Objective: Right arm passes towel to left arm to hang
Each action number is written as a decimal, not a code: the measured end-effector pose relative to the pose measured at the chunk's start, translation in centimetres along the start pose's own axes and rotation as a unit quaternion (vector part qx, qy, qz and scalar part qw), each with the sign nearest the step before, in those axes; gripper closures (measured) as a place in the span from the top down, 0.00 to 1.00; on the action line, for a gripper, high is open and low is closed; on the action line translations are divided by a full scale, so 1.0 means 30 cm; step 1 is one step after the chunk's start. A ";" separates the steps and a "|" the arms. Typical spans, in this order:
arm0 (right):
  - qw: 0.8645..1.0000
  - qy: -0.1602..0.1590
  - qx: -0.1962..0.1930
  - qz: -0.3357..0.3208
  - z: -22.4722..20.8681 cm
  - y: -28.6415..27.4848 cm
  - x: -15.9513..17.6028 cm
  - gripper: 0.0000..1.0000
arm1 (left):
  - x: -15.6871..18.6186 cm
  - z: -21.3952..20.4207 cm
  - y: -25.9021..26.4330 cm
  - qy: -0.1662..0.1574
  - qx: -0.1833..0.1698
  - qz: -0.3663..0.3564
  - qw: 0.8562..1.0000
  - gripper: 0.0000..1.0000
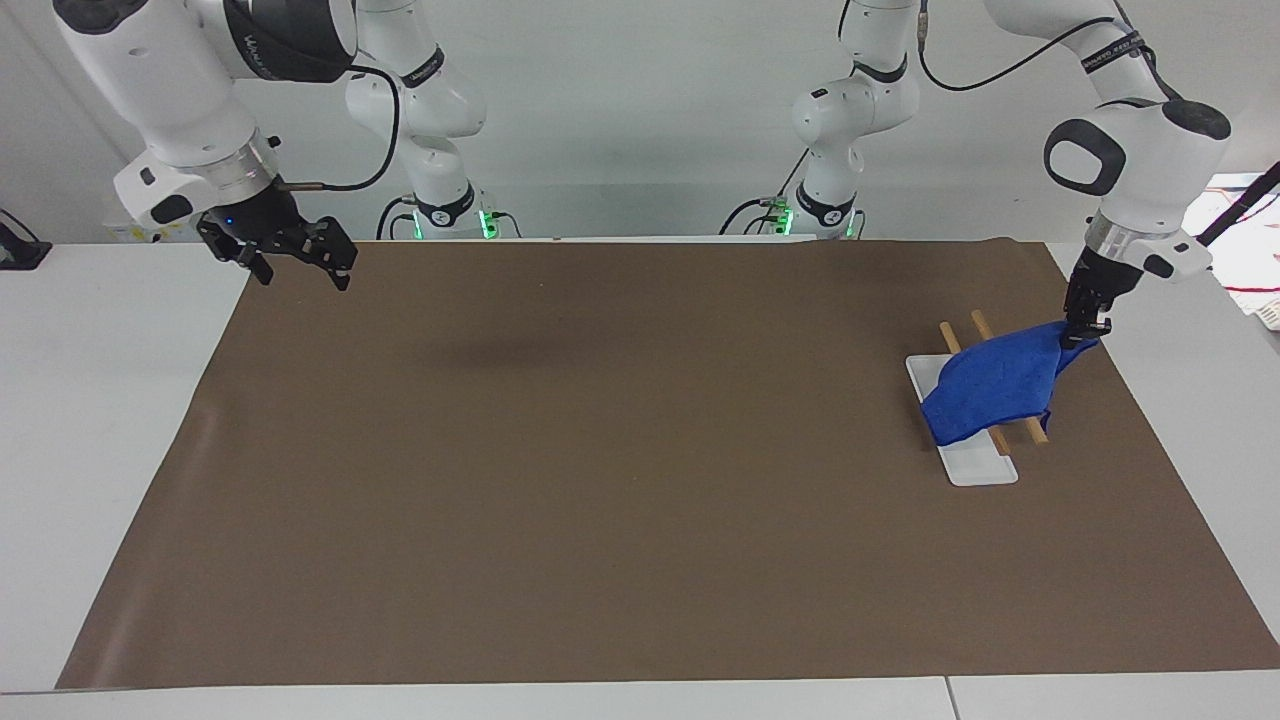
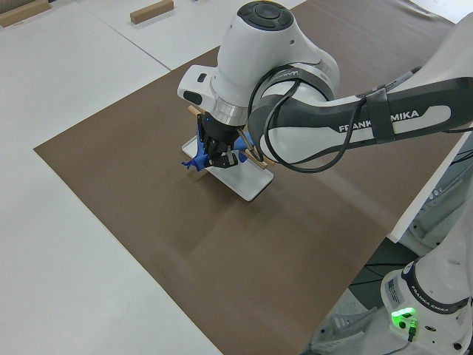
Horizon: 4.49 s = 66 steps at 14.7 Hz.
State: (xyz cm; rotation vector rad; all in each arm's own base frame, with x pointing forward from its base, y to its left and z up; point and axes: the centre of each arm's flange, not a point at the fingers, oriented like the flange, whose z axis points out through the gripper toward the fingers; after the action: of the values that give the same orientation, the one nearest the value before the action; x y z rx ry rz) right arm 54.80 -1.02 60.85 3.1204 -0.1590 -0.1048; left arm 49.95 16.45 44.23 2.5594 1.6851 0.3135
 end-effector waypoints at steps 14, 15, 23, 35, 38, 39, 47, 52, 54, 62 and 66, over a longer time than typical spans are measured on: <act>1.000 0.002 -0.001 -0.027 -0.007 -0.049 -0.003 1.00 | -0.371 -0.252 0.429 0.002 -0.045 0.338 0.940 1.00; 1.000 0.002 -0.001 -0.027 -0.007 -0.049 -0.003 1.00 | -0.400 -0.257 0.443 -0.006 -0.038 0.376 0.926 1.00; 1.000 -0.002 -0.002 -0.015 0.012 -0.093 -0.007 1.00 | -0.409 -0.474 0.509 -0.093 0.020 0.530 0.843 1.00; 1.000 0.000 -0.002 -0.015 0.011 -0.095 -0.006 1.00 | -0.418 -0.514 0.455 -0.159 0.031 0.545 0.823 1.00; 1.000 0.005 -0.001 -0.015 0.008 -0.095 -0.003 1.00 | -0.386 -0.520 0.425 -0.156 0.031 0.539 0.827 1.00; 1.000 0.005 -0.001 -0.015 0.008 -0.095 -0.003 1.00 | -0.378 -0.523 0.422 -0.150 0.032 0.539 0.828 1.00; 1.000 0.008 -0.001 -0.015 0.006 -0.095 -0.001 1.00 | -0.368 -0.539 0.458 -0.102 0.022 0.558 0.823 1.00; 1.000 0.008 -0.001 -0.011 0.006 -0.083 0.001 1.00 | -0.366 -0.538 0.458 -0.101 0.021 0.562 0.821 1.00; 1.000 0.009 -0.001 -0.012 0.006 -0.083 0.002 1.00 | -0.366 -0.536 0.458 -0.102 0.021 0.563 0.820 1.00; 1.000 0.019 0.001 -0.011 0.004 -0.082 0.010 1.00 | -0.368 -0.529 0.456 -0.104 0.022 0.563 0.819 1.00; 1.000 0.022 0.001 -0.011 0.005 -0.083 0.013 1.00 | -0.371 -0.530 0.459 -0.102 0.021 0.565 0.819 1.00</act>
State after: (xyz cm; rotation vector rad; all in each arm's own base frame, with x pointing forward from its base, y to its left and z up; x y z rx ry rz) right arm 55.44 1.41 60.61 3.1239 -0.1241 -0.0356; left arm 54.91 -0.19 60.49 3.1287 -0.0693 0.0123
